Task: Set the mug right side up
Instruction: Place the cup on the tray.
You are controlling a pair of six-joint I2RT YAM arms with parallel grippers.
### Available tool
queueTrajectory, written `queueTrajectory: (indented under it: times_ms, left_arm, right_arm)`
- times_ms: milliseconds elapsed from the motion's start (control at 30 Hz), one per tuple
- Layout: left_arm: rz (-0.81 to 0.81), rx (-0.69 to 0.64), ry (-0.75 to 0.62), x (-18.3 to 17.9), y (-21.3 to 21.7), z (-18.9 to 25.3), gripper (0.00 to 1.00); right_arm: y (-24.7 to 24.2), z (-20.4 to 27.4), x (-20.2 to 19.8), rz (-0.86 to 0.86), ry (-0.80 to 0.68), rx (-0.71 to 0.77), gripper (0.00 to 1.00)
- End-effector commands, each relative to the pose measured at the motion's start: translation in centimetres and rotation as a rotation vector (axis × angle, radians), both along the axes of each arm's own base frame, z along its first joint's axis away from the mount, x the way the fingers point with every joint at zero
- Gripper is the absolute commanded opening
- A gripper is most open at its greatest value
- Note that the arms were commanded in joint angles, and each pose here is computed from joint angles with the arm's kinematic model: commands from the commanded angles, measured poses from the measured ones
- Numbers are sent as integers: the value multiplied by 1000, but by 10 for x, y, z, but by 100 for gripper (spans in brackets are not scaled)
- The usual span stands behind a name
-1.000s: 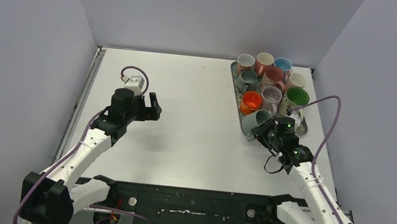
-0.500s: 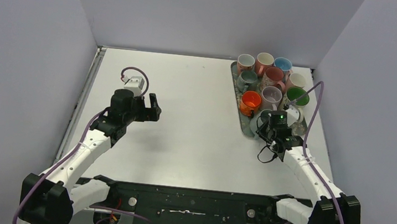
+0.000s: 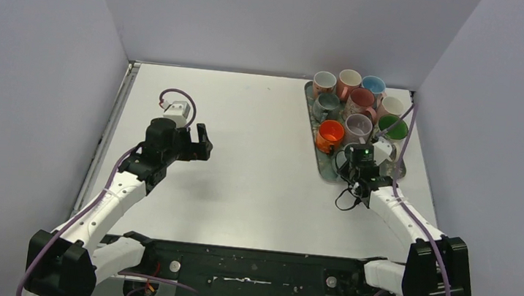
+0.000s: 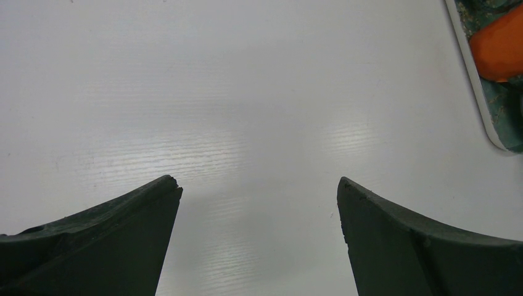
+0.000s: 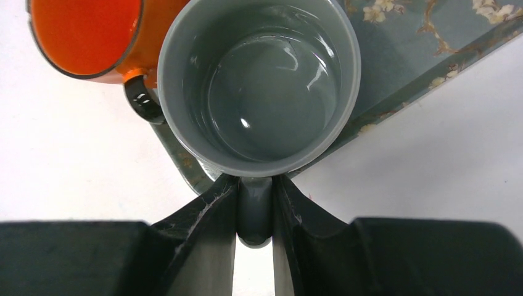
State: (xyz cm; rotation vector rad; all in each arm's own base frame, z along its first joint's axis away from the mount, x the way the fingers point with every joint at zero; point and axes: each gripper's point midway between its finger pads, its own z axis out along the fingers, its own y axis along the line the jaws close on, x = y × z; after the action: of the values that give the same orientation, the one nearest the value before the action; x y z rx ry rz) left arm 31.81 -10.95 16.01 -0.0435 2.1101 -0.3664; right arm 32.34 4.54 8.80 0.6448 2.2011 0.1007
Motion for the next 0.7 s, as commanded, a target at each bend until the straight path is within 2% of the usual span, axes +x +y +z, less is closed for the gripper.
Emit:
queueTrajectory:
  times_ms: [0, 33, 133, 367, 467, 667]
  left_arm:
    - [-3, -4, -56, 5, 1, 15, 97]
    - [-3, -4, -56, 5, 1, 15, 97]
    - [-2, -3, -55, 5, 1, 15, 97]
    - [3, -2, -59, 5, 2, 15, 97]
    - [1, -2, -57, 5, 2, 15, 97]
    - [-6, -11, -61, 4, 0, 18, 97]
  right_arm:
    - [-11, 26, 29, -79, -149, -14, 0]
    - [-13, 25, 29, -91, -142, -15, 0]
    - [-13, 16, 29, -102, -99, -21, 8]
    - [-5, 13, 30, -78, -51, 9, 44]
    - [-3, 21, 28, -65, -57, 18, 55]
    - [1, 46, 21, -14, -62, 22, 84]
